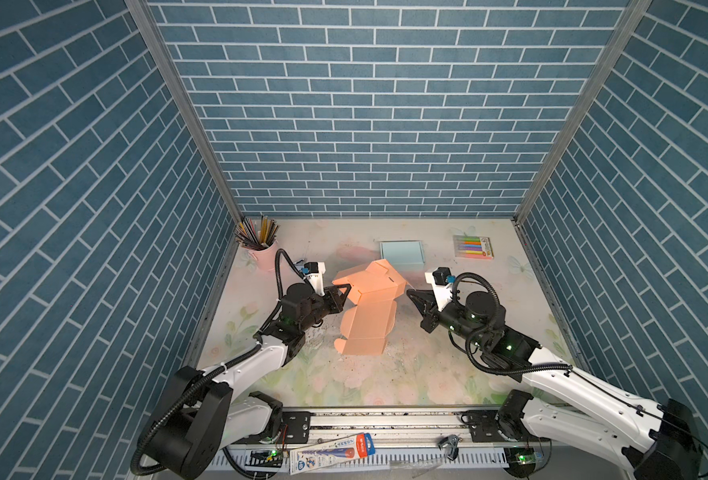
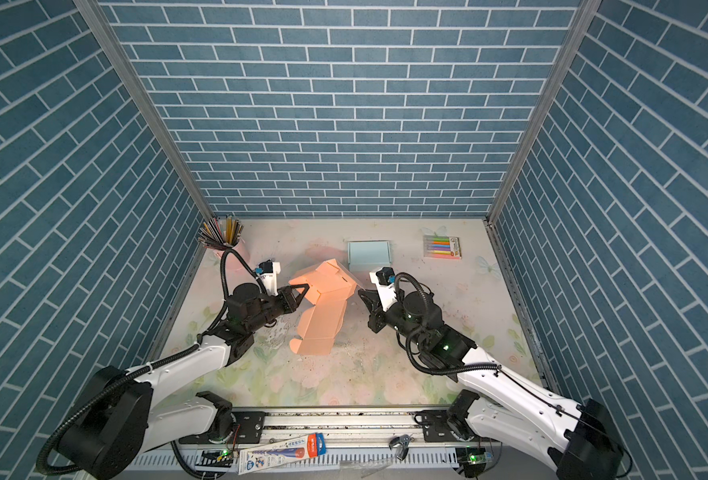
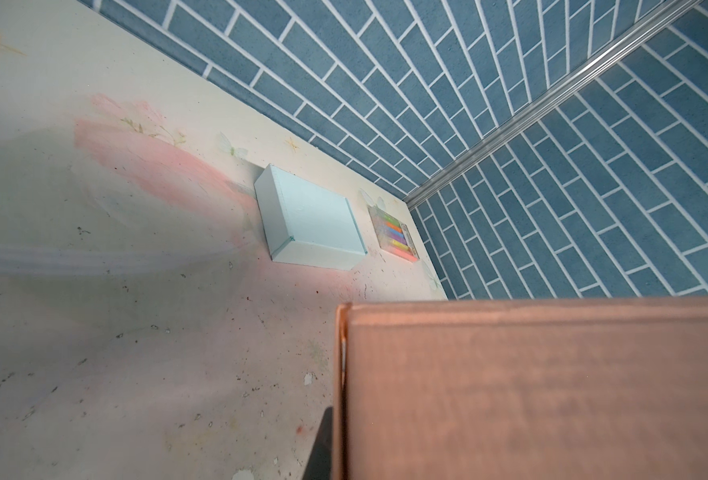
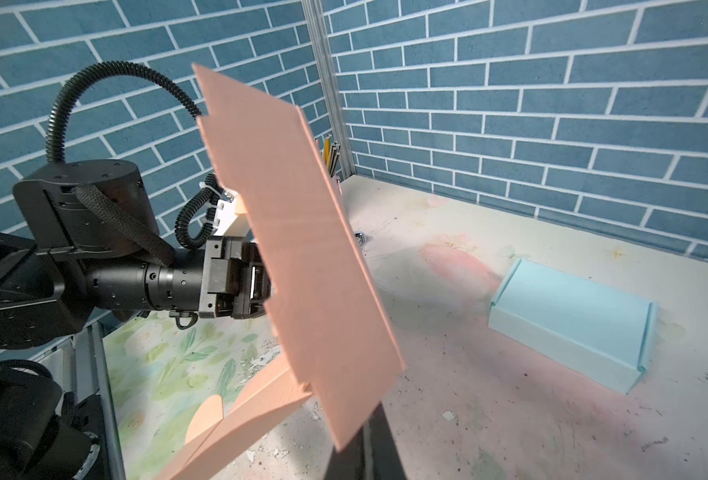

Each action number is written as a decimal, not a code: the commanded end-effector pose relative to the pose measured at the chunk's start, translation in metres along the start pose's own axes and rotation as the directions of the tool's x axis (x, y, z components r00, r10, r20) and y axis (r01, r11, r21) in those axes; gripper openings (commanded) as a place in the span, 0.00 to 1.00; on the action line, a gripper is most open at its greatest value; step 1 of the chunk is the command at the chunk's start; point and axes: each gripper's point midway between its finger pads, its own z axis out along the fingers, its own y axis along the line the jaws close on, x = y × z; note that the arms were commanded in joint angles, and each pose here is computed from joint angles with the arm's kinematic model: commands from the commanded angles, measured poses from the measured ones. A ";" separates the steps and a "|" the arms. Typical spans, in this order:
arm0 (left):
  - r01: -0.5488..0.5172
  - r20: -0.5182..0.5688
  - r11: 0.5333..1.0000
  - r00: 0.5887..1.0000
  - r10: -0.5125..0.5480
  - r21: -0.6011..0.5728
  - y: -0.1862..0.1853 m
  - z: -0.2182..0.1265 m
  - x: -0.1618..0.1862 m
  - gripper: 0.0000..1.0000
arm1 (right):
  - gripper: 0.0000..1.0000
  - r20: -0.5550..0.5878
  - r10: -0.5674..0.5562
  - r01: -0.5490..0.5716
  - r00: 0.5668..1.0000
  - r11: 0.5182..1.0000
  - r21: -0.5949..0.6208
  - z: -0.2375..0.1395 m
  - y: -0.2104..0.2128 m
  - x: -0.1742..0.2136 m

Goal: Fold the paper box

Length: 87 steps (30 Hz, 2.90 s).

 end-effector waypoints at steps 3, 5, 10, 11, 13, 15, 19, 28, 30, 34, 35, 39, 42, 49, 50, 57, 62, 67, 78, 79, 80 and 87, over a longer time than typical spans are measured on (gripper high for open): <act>0.008 0.014 0.999 1.000 -0.009 0.033 -0.005 -0.002 -0.002 0.07 | 0.03 0.073 0.036 -0.032 0.997 0.998 -0.056 0.006 0.010 -0.019; 0.008 0.015 0.999 1.000 -0.009 0.032 -0.004 -0.002 -0.002 0.08 | 0.03 0.079 0.046 -0.041 0.996 0.997 -0.065 0.008 0.011 -0.020; 0.010 0.011 0.999 1.000 -0.011 0.038 -0.004 -0.001 0.000 0.07 | 0.03 0.087 0.087 -0.078 0.992 0.991 -0.107 0.015 0.015 -0.020; 0.010 0.012 0.999 1.000 -0.011 0.037 -0.004 -0.001 -0.001 0.08 | 0.03 0.090 0.094 -0.084 0.991 0.990 -0.114 0.016 0.015 -0.020; 0.010 0.010 0.999 1.000 -0.010 0.040 -0.005 -0.001 0.000 0.07 | 0.02 0.086 0.104 -0.093 0.991 0.989 -0.119 0.019 0.015 -0.018; 0.010 0.010 0.999 1.000 -0.010 0.041 -0.005 -0.001 0.000 0.07 | 0.02 0.077 0.108 -0.099 0.991 0.989 -0.114 0.021 0.013 -0.015; 0.009 0.008 0.999 1.000 -0.009 0.039 -0.004 -0.002 0.001 0.07 | 0.02 0.036 0.114 -0.110 0.993 0.990 -0.083 0.025 0.006 -0.006; 0.025 0.006 1.000 1.000 -0.025 0.007 0.011 -0.001 0.001 0.07 | 0.12 -0.015 0.073 -0.074 0.997 0.994 -0.078 0.004 0.007 0.002; 0.019 0.016 1.000 1.000 -0.019 -0.018 0.017 -0.001 -0.001 0.07 | 0.13 -0.016 0.069 -0.070 0.998 0.995 -0.075 -0.004 0.007 0.002; 0.010 0.020 0.997 1.000 -0.008 -0.079 0.033 0.000 0.000 0.06 | 0.13 -0.029 0.075 -0.077 0.997 0.994 -0.079 -0.012 0.012 0.000; 0.009 0.019 0.996 1.000 -0.008 -0.088 0.035 0.001 0.001 0.06 | 0.13 -0.039 0.072 -0.075 0.997 0.995 -0.072 -0.012 0.013 0.000; -0.002 0.006 0.993 1.000 0.003 -0.115 0.043 0.005 0.003 0.05 | 0.12 -0.068 0.046 -0.046 0.997 0.999 0.000 -0.013 0.008 -0.008; -0.025 -0.015 0.992 1.000 0.024 -0.124 0.046 0.006 0.005 0.05 | 0.15 -0.042 0.027 -0.026 0.999 0.999 0.019 -0.022 0.008 -0.029; -0.081 -0.121 0.997 0.989 0.080 -0.009 0.028 0.012 0.016 0.05 | 0.35 -0.035 0.038 -0.037 0.999 0.999 0.022 -0.036 -0.004 -0.050; -0.084 -0.133 0.996 0.987 0.085 0.010 0.025 0.013 0.018 0.06 | 0.36 -0.053 0.049 -0.048 0.997 0.999 0.013 -0.034 -0.007 -0.046; -0.107 -0.188 0.991 0.975 0.120 0.076 0.013 0.010 0.025 0.06 | 0.44 -0.186 0.054 -0.080 0.981 0.987 -0.137 -0.011 -0.001 -0.014; -0.120 -0.205 0.990 0.970 0.134 0.077 0.011 0.009 0.027 0.07 | 0.45 -0.196 0.034 -0.083 0.980 0.966 -0.245 -0.006 0.014 -0.008; -0.118 -0.208 0.989 0.969 0.133 0.084 0.010 0.011 0.026 0.07 | 0.45 -0.208 0.031 -0.092 0.978 0.952 -0.292 -0.004 0.021 0.000; -0.105 -0.215 0.991 0.969 0.120 0.081 0.011 0.013 0.030 0.07 | 0.40 -0.265 0.021 -0.103 0.964 0.948 -0.300 0.008 0.027 0.019; -0.105 -0.214 0.992 0.970 0.119 0.076 0.012 0.013 0.030 0.07 | 0.38 -0.267 0.019 -0.102 0.964 0.948 -0.300 0.009 0.028 0.020; -0.104 -0.215 0.992 0.969 0.117 0.072 0.013 0.013 0.030 0.07 | 0.37 -0.268 0.017 -0.100 0.963 0.948 -0.301 0.010 0.029 0.020; -0.112 -0.221 0.993 0.968 0.116 0.033 0.019 0.016 0.032 0.07 | 0.33 -0.285 0.022 -0.086 0.958 0.973 -0.216 0.019 0.022 0.024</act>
